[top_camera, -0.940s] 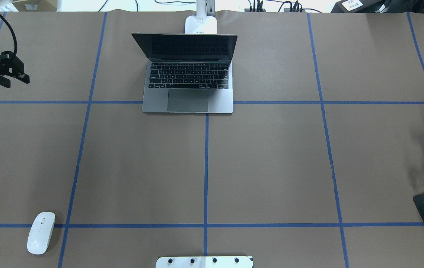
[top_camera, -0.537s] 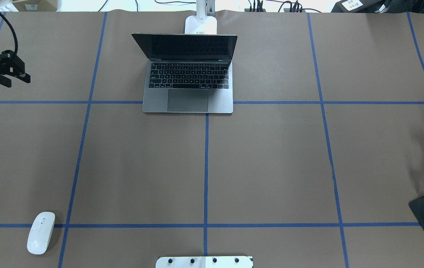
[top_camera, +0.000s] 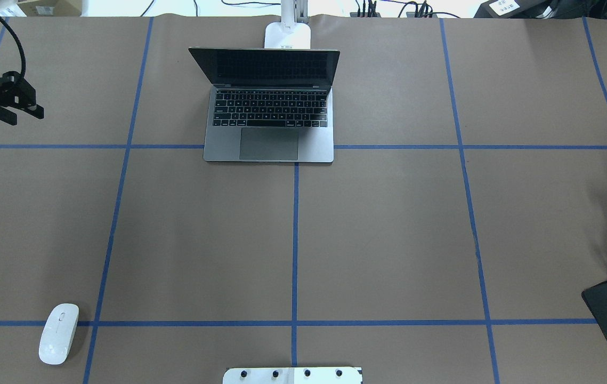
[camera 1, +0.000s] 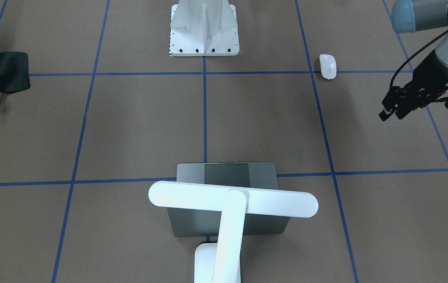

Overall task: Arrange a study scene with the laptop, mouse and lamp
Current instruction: 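Grasp the black mouse pad's edge with the right gripper, then lift and carry the black mouse pad with the right gripper toward the laptop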

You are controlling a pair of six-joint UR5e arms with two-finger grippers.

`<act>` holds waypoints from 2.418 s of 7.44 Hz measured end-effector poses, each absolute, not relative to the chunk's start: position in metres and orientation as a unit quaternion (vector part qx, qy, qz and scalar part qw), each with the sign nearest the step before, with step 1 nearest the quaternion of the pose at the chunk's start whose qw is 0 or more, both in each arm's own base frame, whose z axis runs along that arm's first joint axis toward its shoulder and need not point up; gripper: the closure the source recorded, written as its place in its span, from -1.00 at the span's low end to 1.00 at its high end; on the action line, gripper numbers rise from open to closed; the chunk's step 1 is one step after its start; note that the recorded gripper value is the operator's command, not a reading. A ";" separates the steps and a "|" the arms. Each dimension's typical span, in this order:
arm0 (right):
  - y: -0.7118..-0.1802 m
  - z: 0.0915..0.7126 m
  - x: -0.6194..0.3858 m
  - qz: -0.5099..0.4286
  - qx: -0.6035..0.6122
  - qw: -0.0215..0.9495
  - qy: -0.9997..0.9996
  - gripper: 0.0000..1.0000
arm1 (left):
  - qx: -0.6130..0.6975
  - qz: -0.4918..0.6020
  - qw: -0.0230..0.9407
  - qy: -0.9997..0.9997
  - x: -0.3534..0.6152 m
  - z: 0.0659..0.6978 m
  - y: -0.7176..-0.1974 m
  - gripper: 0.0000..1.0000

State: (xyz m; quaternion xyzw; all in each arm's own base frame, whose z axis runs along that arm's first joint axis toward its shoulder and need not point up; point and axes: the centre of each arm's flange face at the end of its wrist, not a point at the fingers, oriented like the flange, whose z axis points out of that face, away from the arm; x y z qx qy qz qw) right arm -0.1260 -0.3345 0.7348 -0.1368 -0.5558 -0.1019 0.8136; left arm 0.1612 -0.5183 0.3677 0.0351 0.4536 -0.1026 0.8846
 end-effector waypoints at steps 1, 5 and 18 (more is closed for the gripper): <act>-0.335 0.733 -0.126 -0.103 -0.134 0.813 -0.557 1.00 | 0.035 -0.103 0.885 0.454 0.161 0.368 -0.518 -0.13; -0.362 0.668 -0.147 -0.088 -0.128 0.809 -0.567 1.00 | 0.034 -0.103 0.885 0.453 0.161 0.369 -0.518 -0.13; -0.558 0.314 -0.258 0.001 -0.042 0.871 -0.490 1.00 | 0.032 -0.101 0.884 0.455 0.162 0.370 -0.518 -0.13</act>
